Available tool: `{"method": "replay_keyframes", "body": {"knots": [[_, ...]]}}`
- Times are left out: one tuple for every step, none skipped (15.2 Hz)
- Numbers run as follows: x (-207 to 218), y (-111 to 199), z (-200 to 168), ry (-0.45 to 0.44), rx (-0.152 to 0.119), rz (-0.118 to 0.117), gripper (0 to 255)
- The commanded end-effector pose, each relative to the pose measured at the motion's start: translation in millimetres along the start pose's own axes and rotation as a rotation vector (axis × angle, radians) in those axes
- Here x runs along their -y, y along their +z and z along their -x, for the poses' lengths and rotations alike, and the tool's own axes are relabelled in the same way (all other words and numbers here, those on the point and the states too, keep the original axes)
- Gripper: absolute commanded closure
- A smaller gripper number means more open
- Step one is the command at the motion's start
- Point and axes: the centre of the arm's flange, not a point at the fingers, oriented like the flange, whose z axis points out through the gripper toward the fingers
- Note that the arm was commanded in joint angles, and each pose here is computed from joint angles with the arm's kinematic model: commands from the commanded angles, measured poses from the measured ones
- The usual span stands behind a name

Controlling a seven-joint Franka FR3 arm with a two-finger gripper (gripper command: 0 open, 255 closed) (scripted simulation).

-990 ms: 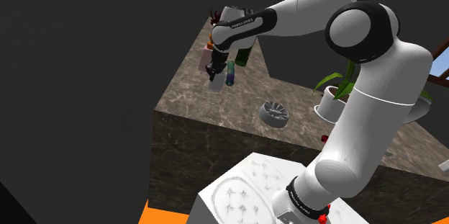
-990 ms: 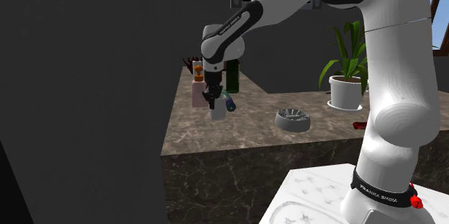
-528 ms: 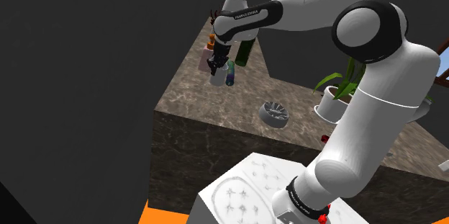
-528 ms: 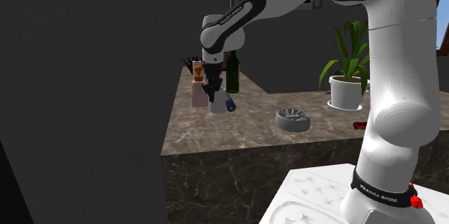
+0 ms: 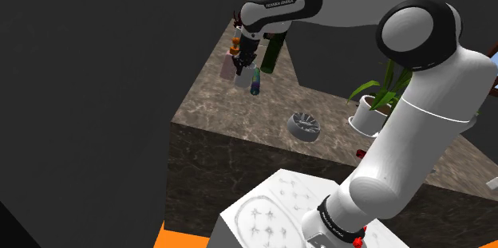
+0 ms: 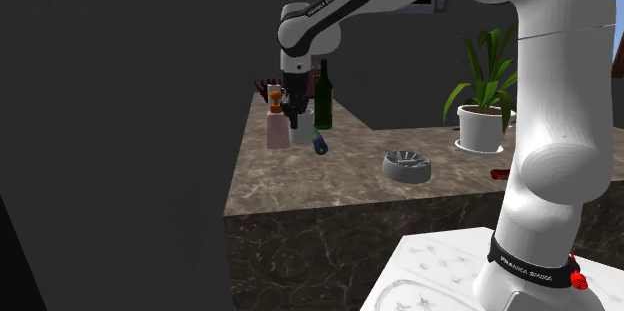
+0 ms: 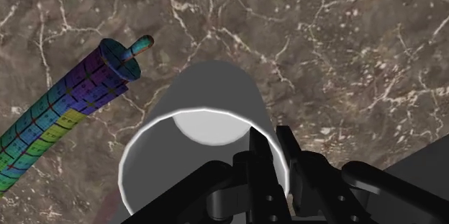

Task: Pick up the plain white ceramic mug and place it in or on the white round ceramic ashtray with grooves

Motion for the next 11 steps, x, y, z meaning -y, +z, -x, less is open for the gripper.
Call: {"method": "replay_keyframes", "body": {"knots": [[-0.2, -10.6, -1.2, 0.000, 0.000, 0.000, 255], [-0.3, -15.9, -1.4, 0.000, 0.000, 0.000, 255], [-0.5, -21.1, -1.7, 0.000, 0.000, 0.000, 255], [-0.6, -26.4, -2.0, 0.000, 0.000, 0.000, 255], [-0.7, -31.7, -2.2, 0.000, 0.000, 0.000, 255], [-0.9, -36.9, -2.5, 0.000, 0.000, 0.000, 255], [-1.0, -42.2, -2.7, 0.000, 0.000, 0.000, 255], [-5.9, -43.6, 9.4, 0.000, 0.000, 0.000, 255], [-10.8, -45.1, 21.6, 0.000, 0.000, 0.000, 255], [-15.7, -46.5, 33.8, 0.000, 0.000, 0.000, 255], [-20.5, -47.9, 46.0, 0.000, 0.000, 0.000, 255]]}}
